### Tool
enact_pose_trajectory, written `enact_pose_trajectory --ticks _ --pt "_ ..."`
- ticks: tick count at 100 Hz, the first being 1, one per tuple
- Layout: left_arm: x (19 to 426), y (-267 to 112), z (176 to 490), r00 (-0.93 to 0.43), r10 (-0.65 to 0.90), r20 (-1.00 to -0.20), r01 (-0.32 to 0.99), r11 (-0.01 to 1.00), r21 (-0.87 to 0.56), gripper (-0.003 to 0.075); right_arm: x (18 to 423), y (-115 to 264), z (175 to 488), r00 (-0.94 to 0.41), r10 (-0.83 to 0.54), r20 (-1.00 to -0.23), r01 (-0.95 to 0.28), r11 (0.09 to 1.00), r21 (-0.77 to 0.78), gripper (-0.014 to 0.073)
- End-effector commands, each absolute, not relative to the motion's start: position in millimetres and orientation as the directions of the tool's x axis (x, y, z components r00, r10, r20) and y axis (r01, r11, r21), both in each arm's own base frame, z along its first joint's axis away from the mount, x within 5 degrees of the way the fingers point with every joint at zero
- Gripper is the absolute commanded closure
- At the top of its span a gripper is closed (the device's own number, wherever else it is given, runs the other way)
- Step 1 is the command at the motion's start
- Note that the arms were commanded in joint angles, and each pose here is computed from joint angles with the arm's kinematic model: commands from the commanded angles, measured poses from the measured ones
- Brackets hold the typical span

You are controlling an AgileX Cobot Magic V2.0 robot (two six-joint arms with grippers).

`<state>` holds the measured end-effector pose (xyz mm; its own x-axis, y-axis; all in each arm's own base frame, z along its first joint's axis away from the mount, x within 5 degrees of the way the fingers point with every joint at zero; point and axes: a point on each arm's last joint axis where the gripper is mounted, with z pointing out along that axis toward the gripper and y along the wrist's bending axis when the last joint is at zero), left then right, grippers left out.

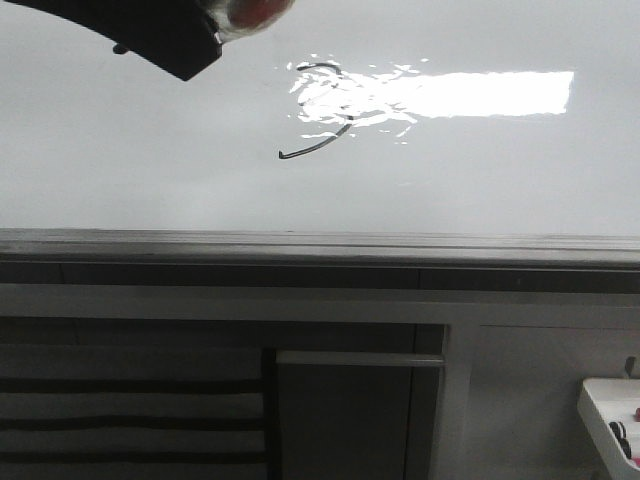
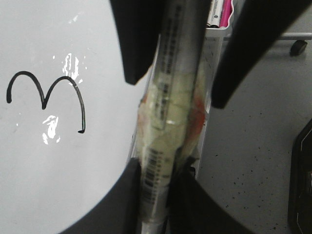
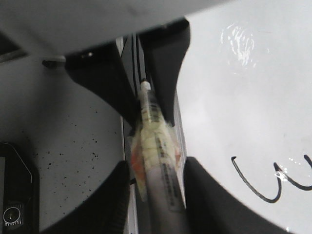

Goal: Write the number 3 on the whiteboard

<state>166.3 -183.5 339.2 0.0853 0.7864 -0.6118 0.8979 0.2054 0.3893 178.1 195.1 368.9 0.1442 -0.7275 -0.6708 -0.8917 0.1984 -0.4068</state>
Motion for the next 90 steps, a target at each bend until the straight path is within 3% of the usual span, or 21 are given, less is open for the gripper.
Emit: enact_pose_trajectory --ticks 1,19,32,44,61,90 --pt "169.7 -182.0 359.6 0.072 0.716 -0.694 0.868 0.297 0.397 0.0739 178.1 183.2 392.5 0.157 -0.678 -0.719 -0.848 0.28 -0.449 0.0334" --pt "192.5 -157.5 358.9 -0.131 0.662 -0.738 0.811 0.5 0.305 0.0739 174.3 135.3 421.1 0.023 -0.587 -0.809 -0.755 0.52 -0.398 0.0334" --pt "211.5 -131.9 348.5 -0.321 0.547 -0.773 0.708 0.681 0.188 0.0739 165.3 105.7 436.3 -0.022 -0.529 -0.848 -0.678 0.631 -0.376 0.0334" --pt "226.0 -110.3 330.1 -0.432 0.362 -0.826 0.571 0.819 0.06 0.0739 159.3 94.1 438.2 -0.052 -0.533 -0.844 -0.662 0.652 -0.371 0.0334" --pt "238.9 -86.4 308.9 -0.437 0.15 -0.887 0.39 0.92 -0.036 0.0739 157.2 92.1 435.6 -0.081 -0.545 -0.834 -0.674 0.646 -0.357 0.0334" --pt "242.9 -78.0 304.7 -0.394 0.087 -0.915 0.32 0.946 -0.048 0.0739 157.1 92.4 434.3 -0.09 -0.55 -0.83 -0.681 0.642 -0.351 0.0334"
